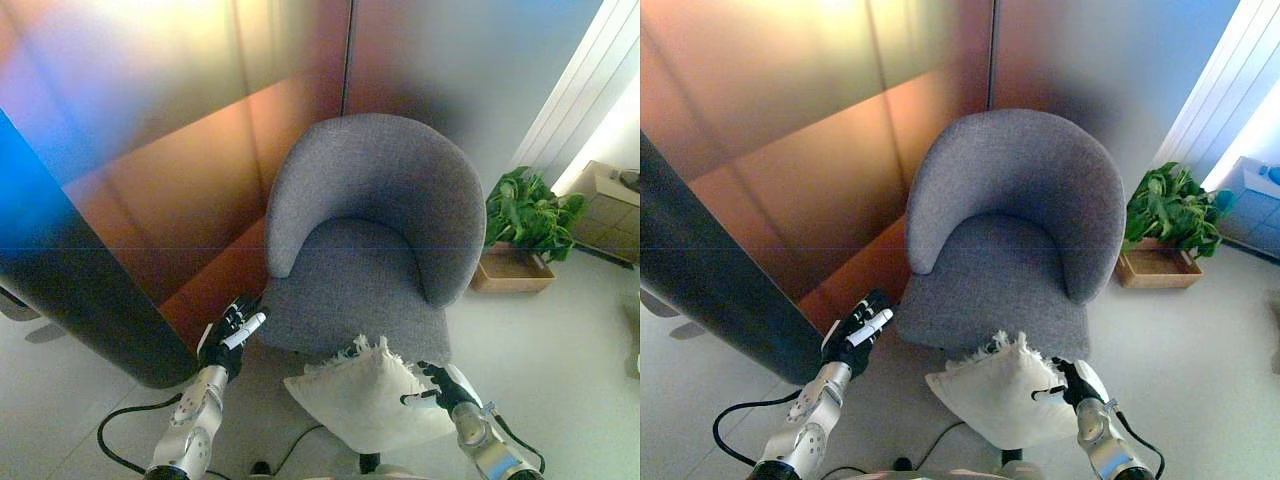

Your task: Pick up the pillow and put it on the sofa.

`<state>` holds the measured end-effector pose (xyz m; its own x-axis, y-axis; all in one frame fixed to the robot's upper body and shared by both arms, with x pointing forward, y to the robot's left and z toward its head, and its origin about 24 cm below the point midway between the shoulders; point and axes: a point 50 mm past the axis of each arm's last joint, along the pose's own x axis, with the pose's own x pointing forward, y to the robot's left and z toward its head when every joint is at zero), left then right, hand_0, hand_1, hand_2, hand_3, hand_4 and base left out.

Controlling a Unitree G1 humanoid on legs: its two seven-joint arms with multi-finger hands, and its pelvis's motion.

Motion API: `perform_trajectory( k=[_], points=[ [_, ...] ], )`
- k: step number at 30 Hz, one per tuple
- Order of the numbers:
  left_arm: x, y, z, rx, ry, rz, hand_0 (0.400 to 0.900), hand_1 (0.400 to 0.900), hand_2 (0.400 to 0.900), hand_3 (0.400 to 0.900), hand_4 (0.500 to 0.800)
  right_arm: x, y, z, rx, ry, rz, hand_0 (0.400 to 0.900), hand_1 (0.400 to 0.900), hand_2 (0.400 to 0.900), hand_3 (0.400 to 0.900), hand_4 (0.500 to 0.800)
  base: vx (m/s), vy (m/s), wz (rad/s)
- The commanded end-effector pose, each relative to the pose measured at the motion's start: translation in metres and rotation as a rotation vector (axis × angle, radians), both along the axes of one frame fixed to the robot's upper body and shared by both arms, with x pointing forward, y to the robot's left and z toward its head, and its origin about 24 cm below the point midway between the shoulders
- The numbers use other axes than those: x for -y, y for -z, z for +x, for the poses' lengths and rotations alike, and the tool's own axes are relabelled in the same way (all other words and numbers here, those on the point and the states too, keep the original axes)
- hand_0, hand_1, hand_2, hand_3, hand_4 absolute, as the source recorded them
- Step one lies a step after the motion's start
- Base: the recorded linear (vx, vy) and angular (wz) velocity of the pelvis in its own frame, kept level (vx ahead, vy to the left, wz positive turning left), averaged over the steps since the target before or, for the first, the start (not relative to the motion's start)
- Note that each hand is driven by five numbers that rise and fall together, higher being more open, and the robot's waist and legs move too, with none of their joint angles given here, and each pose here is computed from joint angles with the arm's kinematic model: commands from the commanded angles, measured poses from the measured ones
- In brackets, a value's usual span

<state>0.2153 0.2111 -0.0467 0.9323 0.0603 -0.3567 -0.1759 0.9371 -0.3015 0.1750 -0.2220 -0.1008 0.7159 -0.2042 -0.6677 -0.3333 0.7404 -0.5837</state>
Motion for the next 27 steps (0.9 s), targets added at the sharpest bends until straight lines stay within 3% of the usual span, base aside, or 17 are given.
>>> perform_trajectory(
  k=[1, 21, 27],
  points=[
    [0.000, -0.038, 0.031, 0.216, 0.036, 0.038, 0.900, 0.900, 0.900, 0.900, 0.800, 0.014, -0.029, 0.046, 0.170, -0.031, -0.120, 0.900, 0.900, 0.900, 0.900, 0.800, 0.000, 0.000, 0.00],
    [-0.007, -0.036, 0.023, 0.218, 0.046, 0.024, 0.900, 0.900, 0.900, 0.900, 0.800, 0.028, -0.015, 0.033, 0.045, -0.027, -0.185, 0.900, 0.900, 0.900, 0.900, 0.800, 0.040, -0.002, 0.01],
    [-0.001, -0.045, 0.033, 0.246, 0.100, 0.032, 0.900, 0.900, 0.900, 0.900, 0.800, 0.036, -0.011, 0.035, -0.001, 0.012, -0.208, 0.900, 0.900, 0.900, 0.900, 0.800, 0.001, -0.020, 0.08]
  ],
)
